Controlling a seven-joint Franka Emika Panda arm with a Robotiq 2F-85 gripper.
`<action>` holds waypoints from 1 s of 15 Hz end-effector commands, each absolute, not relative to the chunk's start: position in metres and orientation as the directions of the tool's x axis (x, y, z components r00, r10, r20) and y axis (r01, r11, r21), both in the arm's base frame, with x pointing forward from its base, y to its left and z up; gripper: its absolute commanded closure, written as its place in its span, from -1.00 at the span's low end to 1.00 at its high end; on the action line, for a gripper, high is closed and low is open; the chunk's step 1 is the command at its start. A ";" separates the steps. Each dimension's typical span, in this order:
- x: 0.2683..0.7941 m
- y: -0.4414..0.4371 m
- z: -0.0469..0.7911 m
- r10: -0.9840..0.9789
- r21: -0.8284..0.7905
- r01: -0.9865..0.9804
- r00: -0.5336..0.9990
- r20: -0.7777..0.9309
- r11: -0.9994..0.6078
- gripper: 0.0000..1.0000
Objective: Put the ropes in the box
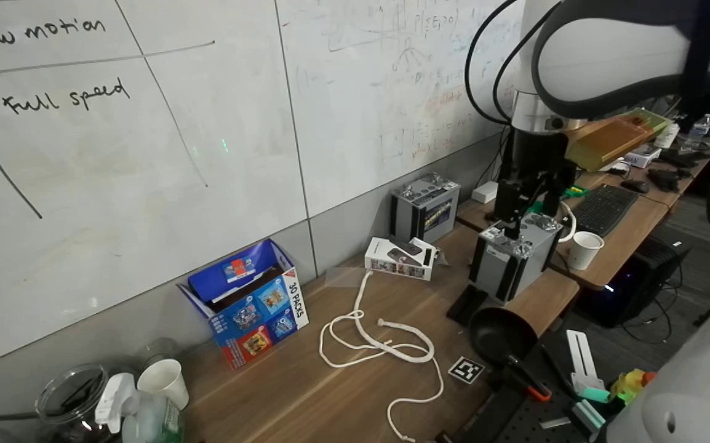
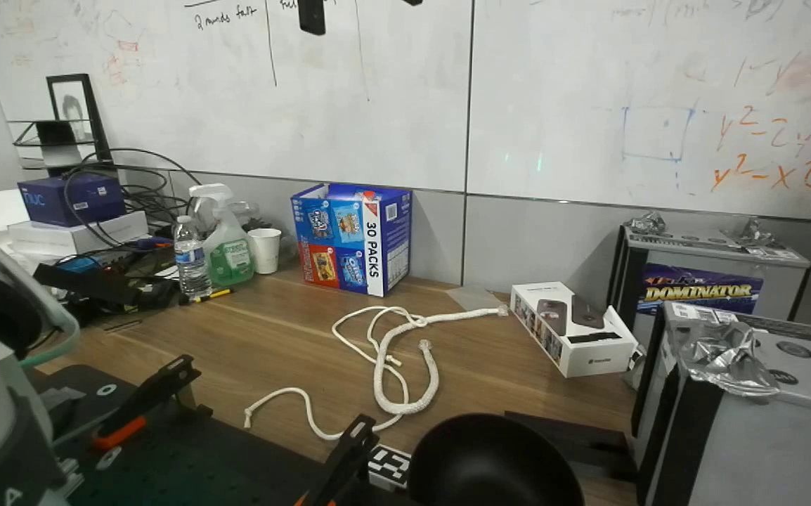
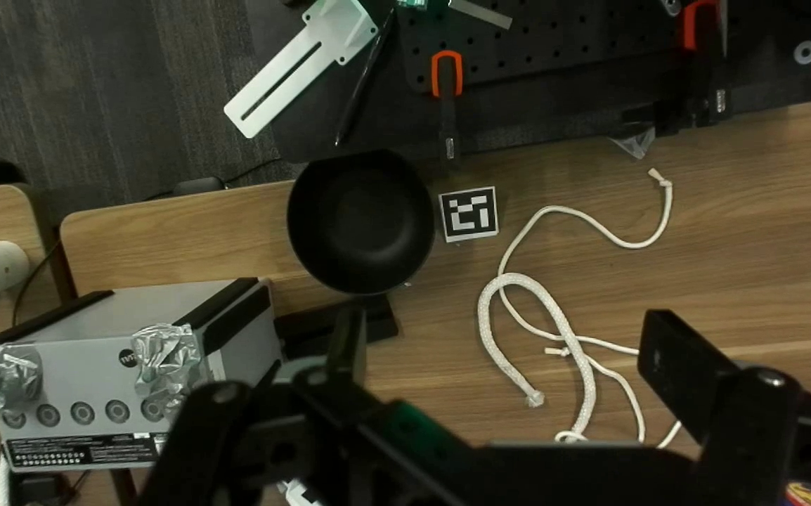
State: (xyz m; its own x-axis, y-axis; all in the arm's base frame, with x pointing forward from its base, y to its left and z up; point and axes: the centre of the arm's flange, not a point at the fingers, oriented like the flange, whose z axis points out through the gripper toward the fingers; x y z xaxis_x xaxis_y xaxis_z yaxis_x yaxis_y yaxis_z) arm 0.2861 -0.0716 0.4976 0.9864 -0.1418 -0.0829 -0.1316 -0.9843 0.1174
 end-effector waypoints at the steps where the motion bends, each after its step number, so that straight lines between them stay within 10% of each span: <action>1: 0.315 -0.077 0.486 -0.139 0.097 -0.135 0.989 -0.040 -0.986 -1.00; 15: 0.541 -0.060 0.347 -0.042 -0.097 -0.040 0.999 0.017 -0.994 -1.00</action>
State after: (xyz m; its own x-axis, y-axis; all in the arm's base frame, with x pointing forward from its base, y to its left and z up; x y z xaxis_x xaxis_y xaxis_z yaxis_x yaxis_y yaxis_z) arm 0.4885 -0.0532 0.3760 0.9958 -0.0768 0.0490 -0.0742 -0.9959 -0.0520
